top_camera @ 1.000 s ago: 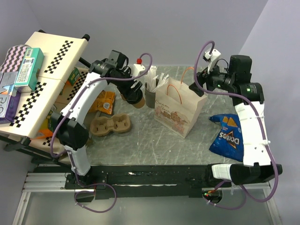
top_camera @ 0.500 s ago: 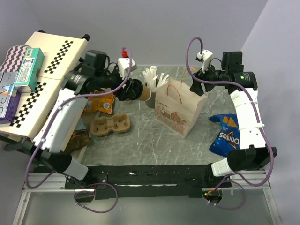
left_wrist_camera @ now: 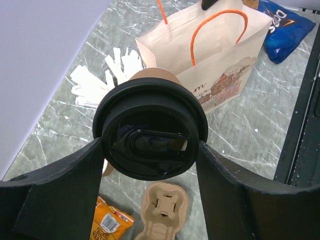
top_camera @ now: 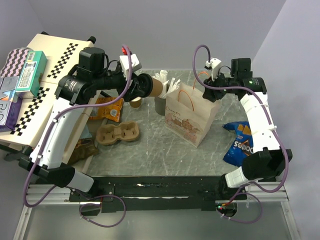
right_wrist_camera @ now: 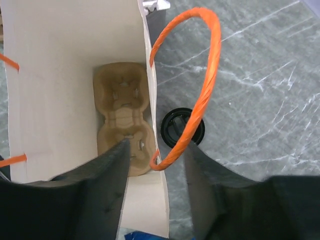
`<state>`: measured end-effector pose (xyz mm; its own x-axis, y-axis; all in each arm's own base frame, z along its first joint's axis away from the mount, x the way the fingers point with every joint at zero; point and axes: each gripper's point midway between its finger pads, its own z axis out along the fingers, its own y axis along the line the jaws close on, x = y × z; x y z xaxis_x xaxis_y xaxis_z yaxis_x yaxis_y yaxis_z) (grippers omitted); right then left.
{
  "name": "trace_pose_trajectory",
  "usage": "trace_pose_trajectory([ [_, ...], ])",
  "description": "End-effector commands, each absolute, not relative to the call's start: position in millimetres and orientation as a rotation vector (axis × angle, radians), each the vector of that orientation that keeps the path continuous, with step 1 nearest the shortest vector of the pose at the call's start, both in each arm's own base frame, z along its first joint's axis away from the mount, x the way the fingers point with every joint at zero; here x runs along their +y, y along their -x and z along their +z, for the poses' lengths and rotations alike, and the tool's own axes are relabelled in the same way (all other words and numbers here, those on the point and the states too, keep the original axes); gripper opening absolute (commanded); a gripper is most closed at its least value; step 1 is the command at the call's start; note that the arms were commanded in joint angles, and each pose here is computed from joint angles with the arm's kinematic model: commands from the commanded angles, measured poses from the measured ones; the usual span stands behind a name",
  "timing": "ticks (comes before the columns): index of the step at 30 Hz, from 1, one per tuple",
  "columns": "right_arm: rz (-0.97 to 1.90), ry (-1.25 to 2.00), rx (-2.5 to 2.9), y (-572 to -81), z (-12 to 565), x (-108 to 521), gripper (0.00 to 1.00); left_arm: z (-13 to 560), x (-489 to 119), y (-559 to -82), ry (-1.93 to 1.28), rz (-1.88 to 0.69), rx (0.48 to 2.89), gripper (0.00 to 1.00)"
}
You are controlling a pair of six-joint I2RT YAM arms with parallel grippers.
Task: Pack the takeout coffee
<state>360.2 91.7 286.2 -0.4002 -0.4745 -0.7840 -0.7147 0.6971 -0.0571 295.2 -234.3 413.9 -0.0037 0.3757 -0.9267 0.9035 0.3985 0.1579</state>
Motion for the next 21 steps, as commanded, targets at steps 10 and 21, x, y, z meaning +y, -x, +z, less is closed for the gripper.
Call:
trace_pose_trajectory([
  [10, 0.394, 0.979, 2.066, -363, 273, 116, 0.30, 465, -262, -280, -1.184, -0.689, 1.352, 0.01],
  [21, 0.352, 1.214, 1.880, -307, 306, 171, 0.00, 456, -267, -265, -1.243, -0.663, 1.268, 0.01],
])
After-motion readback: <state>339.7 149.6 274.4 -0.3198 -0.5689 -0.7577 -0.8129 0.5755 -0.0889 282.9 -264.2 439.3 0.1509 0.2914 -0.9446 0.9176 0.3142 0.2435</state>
